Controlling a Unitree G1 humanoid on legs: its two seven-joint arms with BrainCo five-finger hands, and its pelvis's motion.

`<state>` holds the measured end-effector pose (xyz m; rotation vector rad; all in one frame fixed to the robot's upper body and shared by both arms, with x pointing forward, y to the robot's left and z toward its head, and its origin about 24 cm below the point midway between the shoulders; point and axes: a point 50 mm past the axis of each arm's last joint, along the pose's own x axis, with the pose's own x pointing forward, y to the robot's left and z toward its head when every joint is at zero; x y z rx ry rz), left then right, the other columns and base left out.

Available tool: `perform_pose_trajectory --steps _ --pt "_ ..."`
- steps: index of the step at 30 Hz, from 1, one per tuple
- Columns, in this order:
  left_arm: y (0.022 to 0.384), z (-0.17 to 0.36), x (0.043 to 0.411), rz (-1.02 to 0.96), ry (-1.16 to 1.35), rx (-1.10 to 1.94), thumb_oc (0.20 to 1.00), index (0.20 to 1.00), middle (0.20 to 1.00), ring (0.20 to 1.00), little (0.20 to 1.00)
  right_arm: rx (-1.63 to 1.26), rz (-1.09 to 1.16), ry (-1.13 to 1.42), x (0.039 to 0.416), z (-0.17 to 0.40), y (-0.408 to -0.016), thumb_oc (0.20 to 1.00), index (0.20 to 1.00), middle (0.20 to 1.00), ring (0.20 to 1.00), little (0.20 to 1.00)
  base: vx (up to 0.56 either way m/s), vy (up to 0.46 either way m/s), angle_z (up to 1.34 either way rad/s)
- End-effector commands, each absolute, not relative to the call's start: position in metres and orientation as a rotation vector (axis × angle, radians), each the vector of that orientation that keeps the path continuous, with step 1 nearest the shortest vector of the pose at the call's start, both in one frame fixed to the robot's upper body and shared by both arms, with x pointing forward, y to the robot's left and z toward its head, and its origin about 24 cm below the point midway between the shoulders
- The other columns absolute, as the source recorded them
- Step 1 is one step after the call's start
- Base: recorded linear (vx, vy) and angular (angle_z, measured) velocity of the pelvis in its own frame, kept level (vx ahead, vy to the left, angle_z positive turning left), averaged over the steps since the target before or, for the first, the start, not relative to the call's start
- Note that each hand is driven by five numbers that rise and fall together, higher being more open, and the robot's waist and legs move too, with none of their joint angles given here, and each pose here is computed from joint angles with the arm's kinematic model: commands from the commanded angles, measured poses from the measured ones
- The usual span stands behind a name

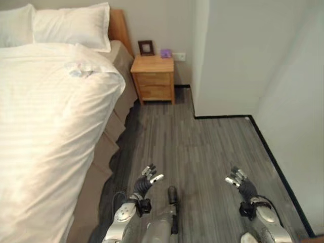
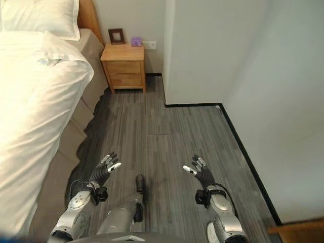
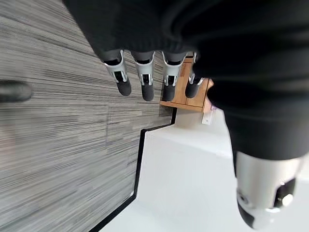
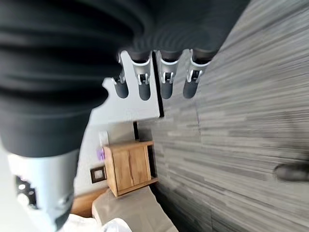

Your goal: Making the bed.

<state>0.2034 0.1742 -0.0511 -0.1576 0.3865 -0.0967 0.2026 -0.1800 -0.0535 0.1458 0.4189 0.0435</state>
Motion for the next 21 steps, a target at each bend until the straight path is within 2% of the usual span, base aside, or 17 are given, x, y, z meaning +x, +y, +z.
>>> perform_pose_trajectory --steps 1,4,6,11,16,21 --pt "0.167 -0.018 0.229 -0.175 0.22 -0.114 1.0 1.0 1.0 1.0 1.0 0.113 0.086 0.211 0.225 -0.015 -0.178 1.0 1.0 1.0 1.0 1.0 0.74 0.167 -0.16" --pt "0.164 -0.01 0.236 -0.213 0.198 -0.125 1.0 1.0 1.0 1.0 1.0 0.16 0.133 0.174 0.232 -0.006 -0.163 1.0 1.0 1.0 1.0 1.0 1.0 0.12 -0.06" --pt "0.161 -0.003 0.236 -0.251 0.166 -0.195 1.0 1.0 1.0 1.0 1.0 0.191 0.108 0.133 0.234 0.002 -0.172 1.0 1.0 1.0 1.0 1.0 1.13 -0.176 0.59" --pt "0.168 0.005 0.238 -0.255 0.111 -0.249 1.0 1.0 1.0 1.0 1.0 0.187 0.145 0.061 0.232 0.016 -0.186 1.0 1.0 1.0 1.0 1.0 0.51 -0.266 1.54" --pt "0.182 0.005 0.238 -0.243 0.095 -0.315 1.0 1.0 1.0 1.0 1.0 0.266 0.258 0.071 0.219 0.018 -0.196 1.0 1.0 1.0 1.0 1.0 0.44 -0.672 2.95" --pt "0.191 -0.009 0.236 -0.143 0.144 -0.36 1.0 1.0 1.0 1.0 1.0 0.253 0.24 0.119 0.209 0.012 -0.206 1.0 1.0 1.0 1.0 1.0 -0.01 -0.491 2.81"
